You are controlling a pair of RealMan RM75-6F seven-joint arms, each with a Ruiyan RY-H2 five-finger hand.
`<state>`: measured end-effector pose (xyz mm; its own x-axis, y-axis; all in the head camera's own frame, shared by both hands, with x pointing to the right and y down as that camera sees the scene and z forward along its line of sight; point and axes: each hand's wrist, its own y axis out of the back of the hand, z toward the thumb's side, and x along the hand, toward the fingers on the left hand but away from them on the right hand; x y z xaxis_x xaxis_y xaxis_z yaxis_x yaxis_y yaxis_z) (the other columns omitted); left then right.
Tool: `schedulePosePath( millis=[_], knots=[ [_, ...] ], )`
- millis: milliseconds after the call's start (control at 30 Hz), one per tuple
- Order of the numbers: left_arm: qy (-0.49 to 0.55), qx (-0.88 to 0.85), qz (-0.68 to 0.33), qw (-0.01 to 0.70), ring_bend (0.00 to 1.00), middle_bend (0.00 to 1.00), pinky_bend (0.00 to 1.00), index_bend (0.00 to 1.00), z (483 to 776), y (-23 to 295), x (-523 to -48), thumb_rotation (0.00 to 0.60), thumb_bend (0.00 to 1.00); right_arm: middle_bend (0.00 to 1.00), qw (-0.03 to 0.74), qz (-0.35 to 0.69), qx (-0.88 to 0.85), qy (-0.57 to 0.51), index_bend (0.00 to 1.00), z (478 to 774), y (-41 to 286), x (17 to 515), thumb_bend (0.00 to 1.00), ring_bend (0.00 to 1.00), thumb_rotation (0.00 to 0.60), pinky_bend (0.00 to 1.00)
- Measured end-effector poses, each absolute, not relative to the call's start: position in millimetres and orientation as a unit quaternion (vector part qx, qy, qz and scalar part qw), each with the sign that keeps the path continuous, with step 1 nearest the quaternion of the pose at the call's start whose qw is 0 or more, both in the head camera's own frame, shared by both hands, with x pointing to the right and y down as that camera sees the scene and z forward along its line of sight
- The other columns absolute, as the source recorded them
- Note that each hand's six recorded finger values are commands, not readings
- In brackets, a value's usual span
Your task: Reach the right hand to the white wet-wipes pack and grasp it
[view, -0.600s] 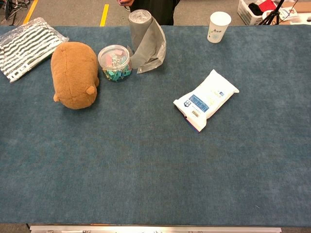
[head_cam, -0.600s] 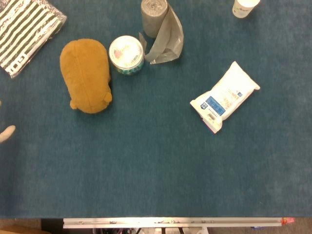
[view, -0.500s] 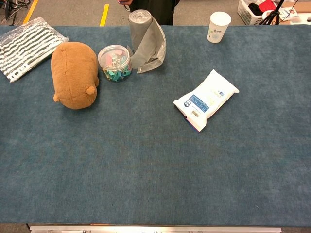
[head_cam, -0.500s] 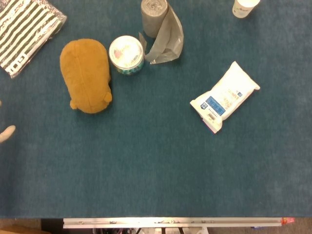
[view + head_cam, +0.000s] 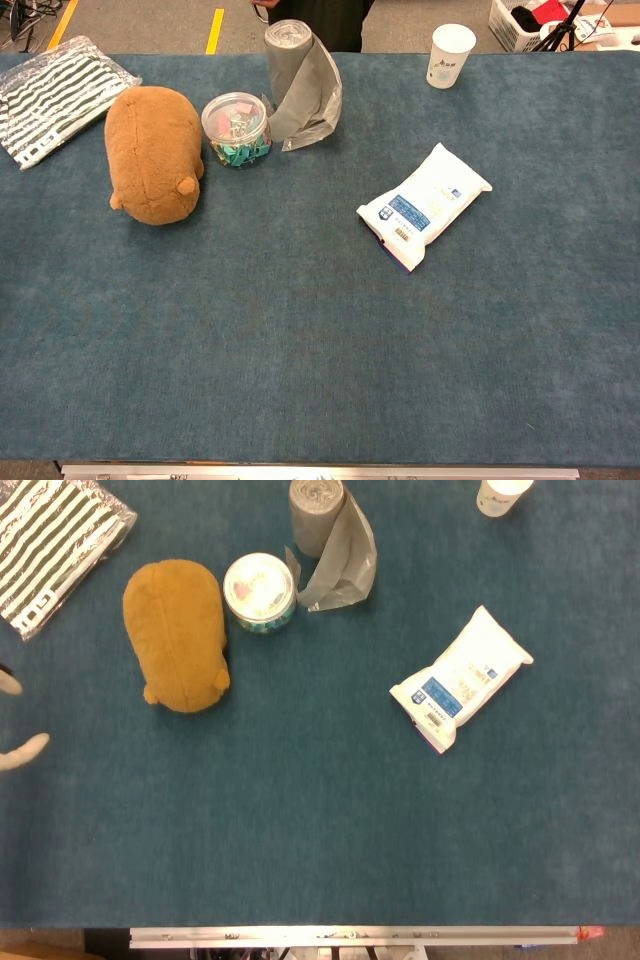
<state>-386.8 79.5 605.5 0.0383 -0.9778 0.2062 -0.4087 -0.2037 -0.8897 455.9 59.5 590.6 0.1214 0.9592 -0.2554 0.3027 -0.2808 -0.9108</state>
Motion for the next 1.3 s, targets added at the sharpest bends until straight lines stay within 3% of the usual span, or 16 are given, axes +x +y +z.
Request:
schedulePosePath(
  millis=[333,433,500,567,700,833,933,1000,1033,1100,1233,1300],
  knots=[
    [0.55,-0.714,-0.381,0.207,0.39,0.5,0.44,0.54,615.1,67.1,-375.0,0.537,0.0,0.63,0.26,0.385,-0.762,-0.45,0.55,608.5,46.8,410.0,0.0,0.45,0.492,0.44],
    [0.554,-0.73,-0.365,0.164,0.46,0.58,0.52,0.58,618.7,64.4,-372.8,0.539,0.0,0.68,0.223,0.367,-0.789,-0.439,0.6,614.4,43.3,397.1,0.0,0.5,0.493,0.49],
    [0.559,-0.74,-0.35,0.131,0.5,0.64,0.55,0.61,620.7,62.2,-371.4,0.572,0.0,0.72,0.192,0.349,-0.811,-0.428,0.64,618.9,39.7,385.3,0.0,0.55,0.492,0.57],
    [0.563,-0.748,-0.336,0.103,0.56,0.71,0.6,0.65,621.9,60.0,-370.3,0.6,0.0,0.75,0.167,0.335,-0.829,-0.415,0.65,623.0,36.8,373.9,0.0,0.58,0.463,0.63],
    [0.57,-0.761,-0.306,0.046,0.66,0.83,0.74,0.73,625.9,56.2,-366.9,0.6,0.0,0.84,0.118,0.303,-0.866,-0.38,0.74,632.4,32.2,345.2,0.0,0.68,0.362,0.75],
    [0.569,-0.771,-0.285,-0.009,0.7,0.88,0.8,0.77,631.2,55.5,-362.4,0.6,0.0,0.97,0.083,0.27,-0.892,-0.353,0.89,641.0,28.8,315.0,0.0,0.82,0.298,0.9],
    [0.567,-0.778,-0.267,-0.05,0.73,0.91,0.84,0.8,633.6,55.2,-359.0,0.6,0.0,1.0,0.062,0.25,-0.904,-0.34,0.96,647.1,28.4,294.7,0.0,0.88,0.251,0.95],
    [0.566,-0.781,-0.254,-0.074,0.76,0.95,0.88,0.83,634.4,54.9,-357.5,0.554,0.0,1.0,0.048,0.238,-0.911,-0.335,1.0,650.4,29.2,282.6,0.0,0.93,0.216,0.97],
    [0.565,-0.782,-0.247,-0.088,0.77,0.96,0.89,0.84,634.8,54.5,-356.8,0.511,0.0,1.0,0.043,0.234,-0.913,-0.332,1.0,651.4,29.5,278.2,0.0,0.94,0.204,0.98],
    [0.561,-0.786,-0.236,-0.11,0.8,0.99,0.91,0.88,635.2,53.9,-355.7,0.364,0.0,1.0,0.031,0.227,-0.919,-0.322,1.0,653.2,30.6,268.1,0.0,0.97,0.171,1.0],
    [0.543,-0.796,-0.233,-0.129,0.86,1.0,0.93,0.92,635.8,53.7,-353.3,0.196,0.0,1.0,0.014,0.218,-0.928,-0.302,1.0,655.6,33.6,251.6,0.0,1.0,0.129,1.0],
    [0.534,-0.8,-0.237,-0.132,0.88,1.0,0.95,0.94,636.4,54.3,-352.8,0.143,0.0,1.0,0.004,0.214,-0.931,-0.296,1.0,656.1,35.3,245.9,0.0,1.0,0.115,1.0]
  ],
)
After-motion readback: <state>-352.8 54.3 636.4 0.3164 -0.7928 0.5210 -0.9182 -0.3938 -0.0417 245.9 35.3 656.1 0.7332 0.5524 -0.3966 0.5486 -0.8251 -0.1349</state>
